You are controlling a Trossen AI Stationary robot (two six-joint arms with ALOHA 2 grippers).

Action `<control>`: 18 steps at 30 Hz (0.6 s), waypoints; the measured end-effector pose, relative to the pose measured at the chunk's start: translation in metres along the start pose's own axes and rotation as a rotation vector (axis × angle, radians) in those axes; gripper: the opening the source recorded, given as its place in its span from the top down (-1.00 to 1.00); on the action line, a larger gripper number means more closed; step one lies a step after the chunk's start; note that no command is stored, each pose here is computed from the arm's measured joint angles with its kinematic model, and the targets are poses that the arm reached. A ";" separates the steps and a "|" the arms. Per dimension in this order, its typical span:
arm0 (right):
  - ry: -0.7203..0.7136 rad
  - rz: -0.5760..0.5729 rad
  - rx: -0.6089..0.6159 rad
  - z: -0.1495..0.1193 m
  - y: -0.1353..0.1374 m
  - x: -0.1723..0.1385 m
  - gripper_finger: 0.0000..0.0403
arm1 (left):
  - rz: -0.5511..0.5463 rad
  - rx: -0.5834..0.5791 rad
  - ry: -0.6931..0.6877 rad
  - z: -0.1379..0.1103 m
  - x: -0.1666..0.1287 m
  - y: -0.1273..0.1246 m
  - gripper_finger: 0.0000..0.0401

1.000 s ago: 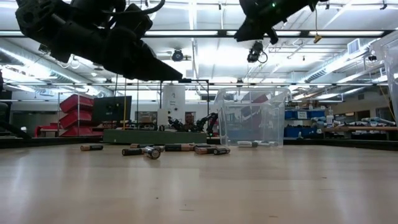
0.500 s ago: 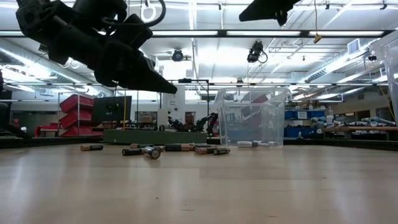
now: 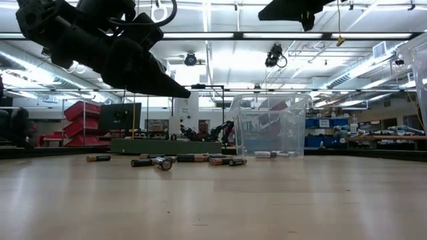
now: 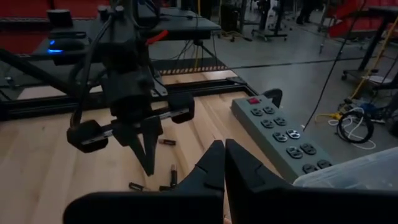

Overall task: Sort batteries
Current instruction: Put the silver battery into the top transparent bin

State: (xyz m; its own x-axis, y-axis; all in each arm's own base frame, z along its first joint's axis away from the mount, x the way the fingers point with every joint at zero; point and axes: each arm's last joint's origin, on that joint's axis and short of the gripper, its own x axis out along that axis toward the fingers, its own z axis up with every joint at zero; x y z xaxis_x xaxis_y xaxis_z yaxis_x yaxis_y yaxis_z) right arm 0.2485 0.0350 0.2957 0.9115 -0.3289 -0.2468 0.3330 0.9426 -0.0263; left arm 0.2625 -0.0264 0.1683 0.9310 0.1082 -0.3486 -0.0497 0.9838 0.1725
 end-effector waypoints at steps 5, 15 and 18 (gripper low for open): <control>-0.002 -0.016 0.015 0.000 0.000 0.000 1.00 | -0.002 -0.005 0.001 0.000 0.000 0.000 1.00; 0.017 -0.023 0.048 -0.002 0.000 -0.001 1.00 | -0.011 -0.044 0.027 -0.003 0.000 -0.002 1.00; 0.036 -0.021 0.069 -0.005 0.001 -0.001 1.00 | -0.070 -0.077 0.066 -0.005 -0.004 -0.009 1.00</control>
State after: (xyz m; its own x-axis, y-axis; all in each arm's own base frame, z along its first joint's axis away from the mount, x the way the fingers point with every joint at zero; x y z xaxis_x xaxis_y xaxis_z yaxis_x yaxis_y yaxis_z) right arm 0.2467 0.0368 0.2916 0.8954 -0.3451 -0.2815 0.3690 0.9288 0.0348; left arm 0.2576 -0.0346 0.1636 0.9073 0.0455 -0.4181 -0.0155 0.9971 0.0749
